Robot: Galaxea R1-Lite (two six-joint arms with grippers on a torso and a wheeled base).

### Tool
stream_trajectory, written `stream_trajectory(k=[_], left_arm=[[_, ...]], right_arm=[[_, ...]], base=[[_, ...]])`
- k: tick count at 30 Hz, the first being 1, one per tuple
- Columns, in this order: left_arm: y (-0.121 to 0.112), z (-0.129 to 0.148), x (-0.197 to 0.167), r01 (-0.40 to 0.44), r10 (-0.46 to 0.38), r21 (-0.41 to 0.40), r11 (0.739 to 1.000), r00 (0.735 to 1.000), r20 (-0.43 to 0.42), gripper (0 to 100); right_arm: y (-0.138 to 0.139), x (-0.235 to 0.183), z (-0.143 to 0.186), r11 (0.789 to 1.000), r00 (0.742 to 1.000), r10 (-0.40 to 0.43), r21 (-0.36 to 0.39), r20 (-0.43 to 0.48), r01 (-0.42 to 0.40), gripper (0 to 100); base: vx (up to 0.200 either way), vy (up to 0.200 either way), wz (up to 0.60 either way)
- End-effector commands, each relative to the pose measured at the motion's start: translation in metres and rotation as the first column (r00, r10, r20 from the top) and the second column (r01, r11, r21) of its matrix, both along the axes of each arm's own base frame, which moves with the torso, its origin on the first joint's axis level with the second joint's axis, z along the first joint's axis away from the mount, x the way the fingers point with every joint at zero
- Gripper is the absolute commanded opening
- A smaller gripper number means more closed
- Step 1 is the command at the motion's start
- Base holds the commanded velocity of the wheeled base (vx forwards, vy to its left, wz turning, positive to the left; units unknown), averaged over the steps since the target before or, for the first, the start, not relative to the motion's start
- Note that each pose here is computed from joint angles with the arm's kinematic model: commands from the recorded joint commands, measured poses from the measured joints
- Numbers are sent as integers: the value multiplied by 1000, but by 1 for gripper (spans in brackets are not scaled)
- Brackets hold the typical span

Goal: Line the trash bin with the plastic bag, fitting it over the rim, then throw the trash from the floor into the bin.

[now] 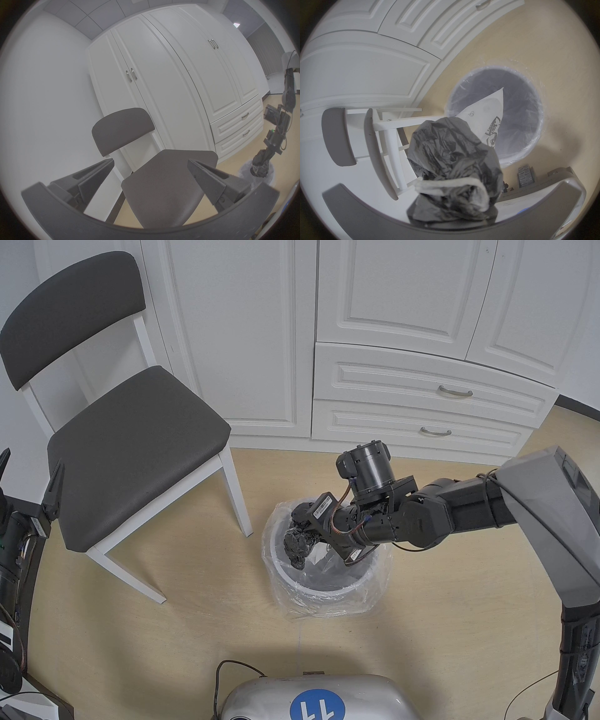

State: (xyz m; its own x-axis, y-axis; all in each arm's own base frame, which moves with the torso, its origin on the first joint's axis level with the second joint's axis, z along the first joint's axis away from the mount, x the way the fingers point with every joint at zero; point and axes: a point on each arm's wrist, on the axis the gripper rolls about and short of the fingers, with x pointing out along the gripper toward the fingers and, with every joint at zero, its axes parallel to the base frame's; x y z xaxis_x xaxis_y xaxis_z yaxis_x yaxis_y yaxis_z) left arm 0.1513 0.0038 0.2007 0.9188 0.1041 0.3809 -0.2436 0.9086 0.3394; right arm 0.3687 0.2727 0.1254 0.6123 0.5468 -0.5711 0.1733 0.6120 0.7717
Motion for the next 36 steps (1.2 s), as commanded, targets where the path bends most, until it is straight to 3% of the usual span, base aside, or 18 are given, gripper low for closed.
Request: stream_trajectory(k=[1, 13, 28, 36], left_arm=[[0, -1, 1, 0, 0, -2, 1000, 1000, -7, 100], [0, -4, 1, 1, -1, 0, 1000, 1000, -18, 100], [0, -4, 0, 4, -4, 1, 1000, 1000, -20, 100], [0, -4, 0, 4, -4, 1, 1000, 1000, -17, 100]], right_arm=[[3, 9, -24, 1000, 999, -8, -26, -35, 7, 0], [9, 11, -43, 999, 999, -11, -49, -48, 8, 0], [32, -23, -49, 992, 994, 84, -88, -71, -90, 0], [15, -3, -40, 999, 1000, 15, -47, 2, -15, 0]], base=[[0, 0, 0], [0, 0, 0], [0, 0, 0], [0, 0, 0]])
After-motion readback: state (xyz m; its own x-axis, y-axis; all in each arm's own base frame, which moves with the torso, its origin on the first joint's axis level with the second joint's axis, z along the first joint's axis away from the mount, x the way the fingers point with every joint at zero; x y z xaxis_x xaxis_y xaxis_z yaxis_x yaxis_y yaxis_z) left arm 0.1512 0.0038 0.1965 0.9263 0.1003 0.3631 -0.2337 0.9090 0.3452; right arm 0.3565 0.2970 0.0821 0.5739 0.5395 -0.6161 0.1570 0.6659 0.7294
